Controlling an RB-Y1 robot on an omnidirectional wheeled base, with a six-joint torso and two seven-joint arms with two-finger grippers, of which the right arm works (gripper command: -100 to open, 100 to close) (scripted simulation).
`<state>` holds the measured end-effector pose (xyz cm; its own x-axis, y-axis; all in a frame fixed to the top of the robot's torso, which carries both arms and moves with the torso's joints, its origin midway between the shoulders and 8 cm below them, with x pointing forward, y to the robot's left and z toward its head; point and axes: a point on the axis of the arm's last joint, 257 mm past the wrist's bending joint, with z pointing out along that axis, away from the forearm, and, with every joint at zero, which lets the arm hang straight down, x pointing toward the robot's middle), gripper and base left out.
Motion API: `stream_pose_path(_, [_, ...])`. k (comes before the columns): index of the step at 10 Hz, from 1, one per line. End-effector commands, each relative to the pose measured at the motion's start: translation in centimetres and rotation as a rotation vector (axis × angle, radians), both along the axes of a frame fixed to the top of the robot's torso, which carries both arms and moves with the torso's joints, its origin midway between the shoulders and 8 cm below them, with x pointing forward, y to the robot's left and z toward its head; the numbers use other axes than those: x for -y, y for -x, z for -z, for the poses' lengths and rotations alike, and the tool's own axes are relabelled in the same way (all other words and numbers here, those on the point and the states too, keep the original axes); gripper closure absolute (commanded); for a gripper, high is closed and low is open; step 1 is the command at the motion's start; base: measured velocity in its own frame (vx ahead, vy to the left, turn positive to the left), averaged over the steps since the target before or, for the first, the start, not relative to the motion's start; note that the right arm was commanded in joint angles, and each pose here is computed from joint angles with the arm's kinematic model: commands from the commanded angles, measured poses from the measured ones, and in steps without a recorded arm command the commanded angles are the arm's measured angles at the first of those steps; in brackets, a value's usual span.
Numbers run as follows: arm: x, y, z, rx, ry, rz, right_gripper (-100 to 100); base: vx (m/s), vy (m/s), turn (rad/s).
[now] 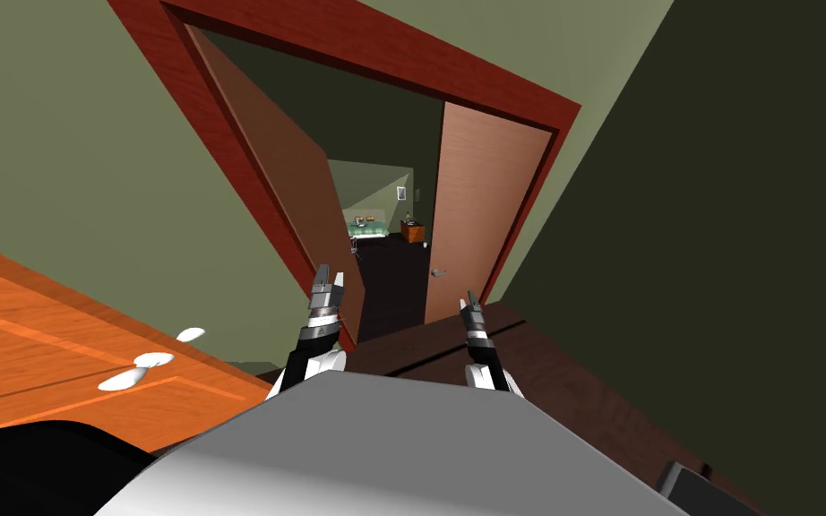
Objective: Push the door open
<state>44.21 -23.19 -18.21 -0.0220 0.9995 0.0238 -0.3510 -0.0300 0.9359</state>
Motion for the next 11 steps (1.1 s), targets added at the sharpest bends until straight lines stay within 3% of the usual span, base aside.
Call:
stream_pose_path(1, [-0.2, -0.4, 1.4, -0.022, -0.001, -0.012, -100, 0.078, -0.043, 0.105])
stream_pose_path(4, [-0.6, -0.9, 3.4, -0.052, -0.002, -0.027, -100, 0.081, -0.053, 0.071])
stream_pose_path(7, [-1.1, -1.5, 6.3, -0.096, -0.001, -0.048, -100, 0.061, -0.051, 0.084])
stream_pose_path(11, [-1.4, -2.0, 8.8, -0.135, 0.002, -0.067, -100, 0.067, -0.053, 0.073])
